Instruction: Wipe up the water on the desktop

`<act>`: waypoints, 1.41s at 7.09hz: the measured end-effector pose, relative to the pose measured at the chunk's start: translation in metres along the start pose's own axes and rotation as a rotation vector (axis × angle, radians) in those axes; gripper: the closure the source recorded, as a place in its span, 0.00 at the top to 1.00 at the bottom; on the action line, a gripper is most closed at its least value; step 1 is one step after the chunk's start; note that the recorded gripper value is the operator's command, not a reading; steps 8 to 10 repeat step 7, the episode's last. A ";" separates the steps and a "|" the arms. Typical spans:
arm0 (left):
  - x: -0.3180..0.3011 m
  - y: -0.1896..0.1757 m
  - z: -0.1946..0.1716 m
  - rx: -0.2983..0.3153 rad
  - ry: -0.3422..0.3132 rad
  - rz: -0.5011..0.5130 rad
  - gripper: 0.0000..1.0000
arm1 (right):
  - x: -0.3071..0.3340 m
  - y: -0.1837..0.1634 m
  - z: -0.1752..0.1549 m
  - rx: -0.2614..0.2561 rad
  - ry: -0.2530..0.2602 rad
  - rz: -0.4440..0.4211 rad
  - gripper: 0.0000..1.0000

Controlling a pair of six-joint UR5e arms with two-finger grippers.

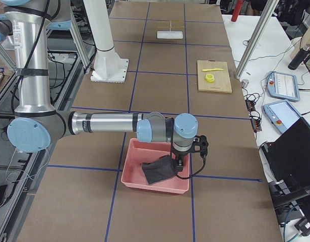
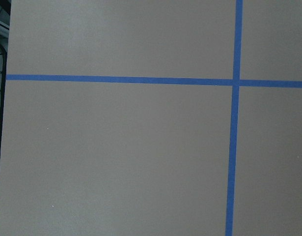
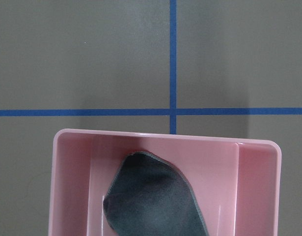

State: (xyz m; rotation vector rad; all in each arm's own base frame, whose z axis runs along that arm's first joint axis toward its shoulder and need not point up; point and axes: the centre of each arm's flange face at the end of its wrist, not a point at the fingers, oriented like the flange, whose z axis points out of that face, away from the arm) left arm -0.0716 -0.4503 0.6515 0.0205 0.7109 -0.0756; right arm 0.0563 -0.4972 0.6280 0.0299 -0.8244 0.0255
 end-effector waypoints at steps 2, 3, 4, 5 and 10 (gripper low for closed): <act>0.007 0.000 0.000 -0.004 0.075 -0.050 0.98 | 0.000 0.000 0.000 0.000 -0.001 -0.001 1.00; 0.008 0.000 0.000 -0.005 0.086 -0.063 0.98 | 0.000 0.000 0.000 0.000 -0.001 -0.001 1.00; 0.007 0.001 0.001 -0.007 0.089 -0.069 0.98 | 0.000 0.000 0.000 0.000 -0.002 -0.001 1.00; 0.007 0.001 0.002 -0.009 0.090 -0.071 0.98 | 0.000 0.000 0.000 0.000 -0.003 -0.002 1.00; 0.006 0.002 0.003 -0.011 0.090 -0.073 0.98 | -0.001 -0.001 0.000 0.001 -0.005 -0.002 1.00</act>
